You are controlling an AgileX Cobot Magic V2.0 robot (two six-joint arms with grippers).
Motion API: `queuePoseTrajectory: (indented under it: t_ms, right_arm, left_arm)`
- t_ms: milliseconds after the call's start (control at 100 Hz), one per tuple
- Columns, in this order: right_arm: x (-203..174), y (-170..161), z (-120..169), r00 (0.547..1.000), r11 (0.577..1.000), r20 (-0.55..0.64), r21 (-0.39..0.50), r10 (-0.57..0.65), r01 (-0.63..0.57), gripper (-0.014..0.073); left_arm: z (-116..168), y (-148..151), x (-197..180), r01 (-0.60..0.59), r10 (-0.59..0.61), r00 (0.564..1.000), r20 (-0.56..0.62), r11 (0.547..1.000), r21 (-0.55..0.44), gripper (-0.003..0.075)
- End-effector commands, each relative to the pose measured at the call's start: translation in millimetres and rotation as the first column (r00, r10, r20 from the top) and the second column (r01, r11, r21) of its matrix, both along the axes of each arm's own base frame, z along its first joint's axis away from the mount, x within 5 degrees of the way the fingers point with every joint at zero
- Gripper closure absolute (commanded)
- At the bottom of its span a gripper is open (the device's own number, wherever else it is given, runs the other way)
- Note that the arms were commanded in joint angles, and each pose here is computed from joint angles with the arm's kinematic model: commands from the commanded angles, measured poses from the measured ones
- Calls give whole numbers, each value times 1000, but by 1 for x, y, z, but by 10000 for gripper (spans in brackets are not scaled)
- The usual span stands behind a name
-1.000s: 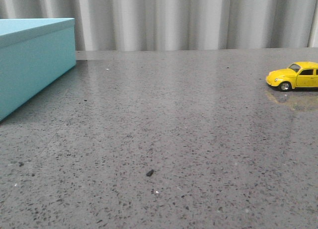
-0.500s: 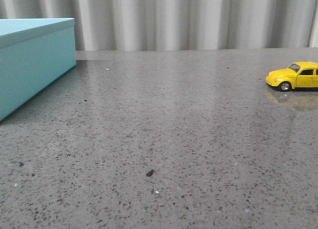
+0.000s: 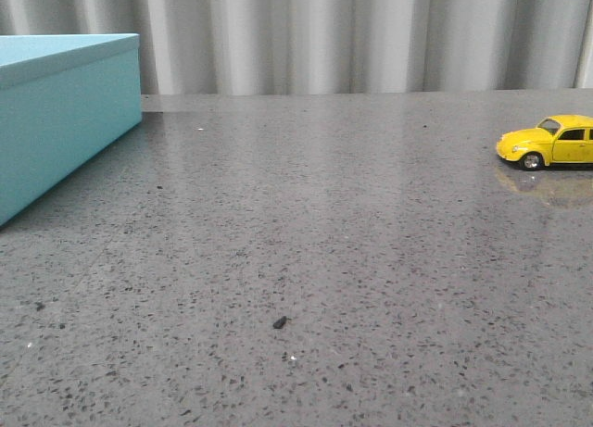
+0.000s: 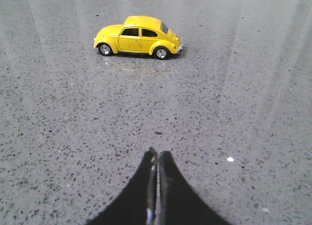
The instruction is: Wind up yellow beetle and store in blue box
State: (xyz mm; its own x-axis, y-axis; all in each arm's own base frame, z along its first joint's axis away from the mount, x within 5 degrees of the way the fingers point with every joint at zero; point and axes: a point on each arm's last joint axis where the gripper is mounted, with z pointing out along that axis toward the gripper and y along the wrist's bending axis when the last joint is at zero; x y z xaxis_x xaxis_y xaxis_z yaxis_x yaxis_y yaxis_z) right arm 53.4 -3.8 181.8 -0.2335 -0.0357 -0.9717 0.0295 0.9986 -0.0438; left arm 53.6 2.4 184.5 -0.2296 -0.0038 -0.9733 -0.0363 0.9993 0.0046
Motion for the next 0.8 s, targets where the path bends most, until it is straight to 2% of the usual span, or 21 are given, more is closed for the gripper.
queuePoseTrajectory:
  t_ms: [0,300,470,790]
  right_arm:
    - [0,0,-6,1000,1000,6,-16,1,0,656]
    - [0,0,-6,1000,1000,8,-16,1,-1,656]
    - [0,0,-6,1000,1000,8,-16,1,-1,656]
    - [0,0,-6,1000,1000,8,-16,1,-1,656]
  left_arm:
    - [-2,0,0,2,-1,998,66,1000,-10,741]
    - [-2,0,0,1,-1,998,66,1000,-6,741]
    - [-2,2,0,-6,1,998,64,998,67,741]
    - [2,1,0,-5,-3,995,102,997,80,741]
